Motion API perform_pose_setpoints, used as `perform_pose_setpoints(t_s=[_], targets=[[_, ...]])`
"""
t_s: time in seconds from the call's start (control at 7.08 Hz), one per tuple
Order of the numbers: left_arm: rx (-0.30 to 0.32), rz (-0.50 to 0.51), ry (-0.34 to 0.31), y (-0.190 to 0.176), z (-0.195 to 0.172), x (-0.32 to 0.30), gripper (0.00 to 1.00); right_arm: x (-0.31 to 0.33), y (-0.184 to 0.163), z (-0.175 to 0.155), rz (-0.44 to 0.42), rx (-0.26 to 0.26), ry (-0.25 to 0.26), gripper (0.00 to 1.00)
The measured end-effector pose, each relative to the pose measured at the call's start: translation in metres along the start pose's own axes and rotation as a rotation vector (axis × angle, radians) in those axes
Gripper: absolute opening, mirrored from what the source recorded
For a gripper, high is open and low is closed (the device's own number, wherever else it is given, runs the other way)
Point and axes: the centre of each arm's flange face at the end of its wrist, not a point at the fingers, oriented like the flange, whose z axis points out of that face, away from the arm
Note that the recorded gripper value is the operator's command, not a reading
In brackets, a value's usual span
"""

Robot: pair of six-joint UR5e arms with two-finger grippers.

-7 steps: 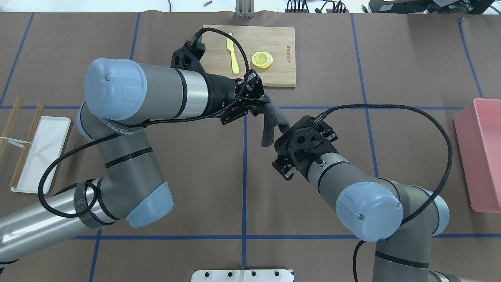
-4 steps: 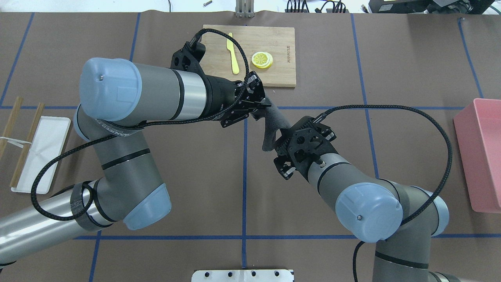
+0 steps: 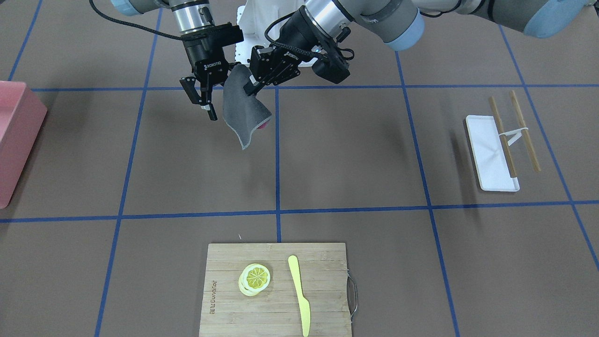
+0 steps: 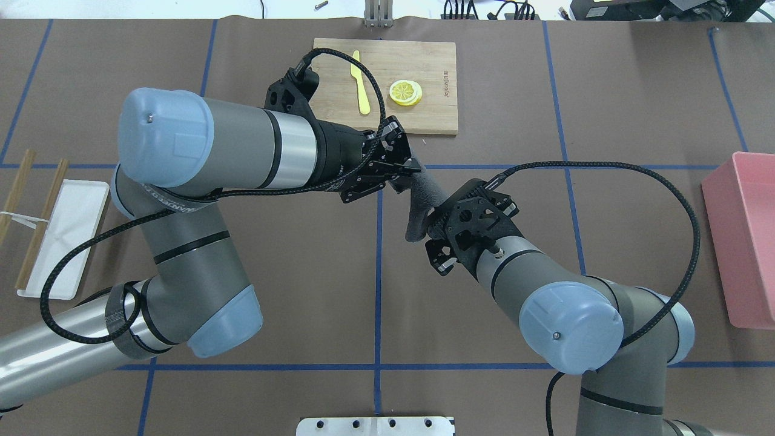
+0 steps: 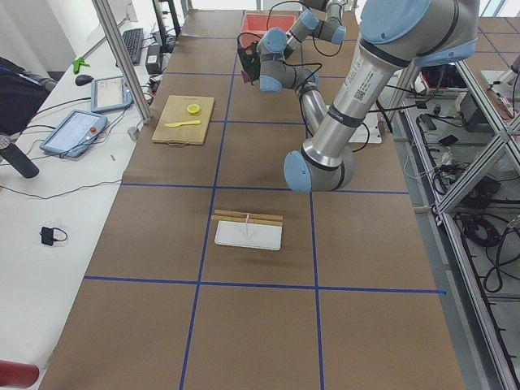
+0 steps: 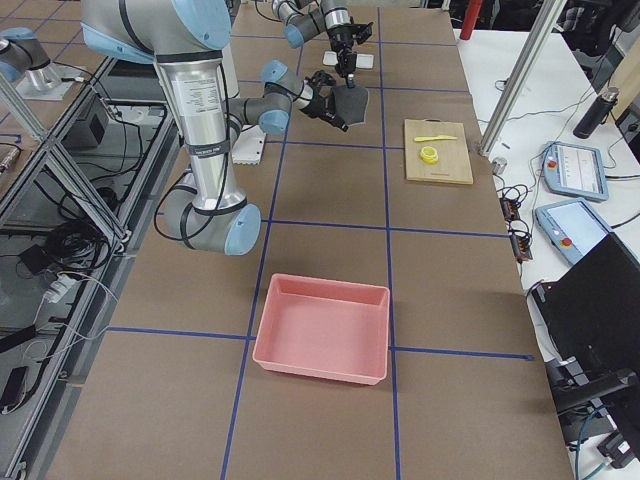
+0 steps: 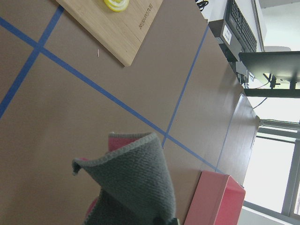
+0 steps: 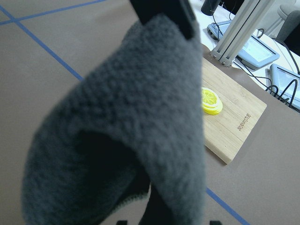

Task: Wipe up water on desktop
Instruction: 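Grasp the hanging towel with the right gripper below the left gripper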

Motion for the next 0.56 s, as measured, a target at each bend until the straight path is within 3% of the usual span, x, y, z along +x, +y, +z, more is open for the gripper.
perform_pose_setpoints(t_s=[0.42, 0.56], targets=[[-0.022, -0.001, -0.011, 0.0037, 0.0016, -0.0027, 0.0, -0.0002, -0.0012, -0.0003, 0.001, 0.003, 0.0, 0.66], [-0.027, -0.001, -0.011, 0.007, 0.0029, -0.0033, 0.0, -0.0003, -0.0014, -0.0004, 0.001, 0.003, 0.0, 0.58]])
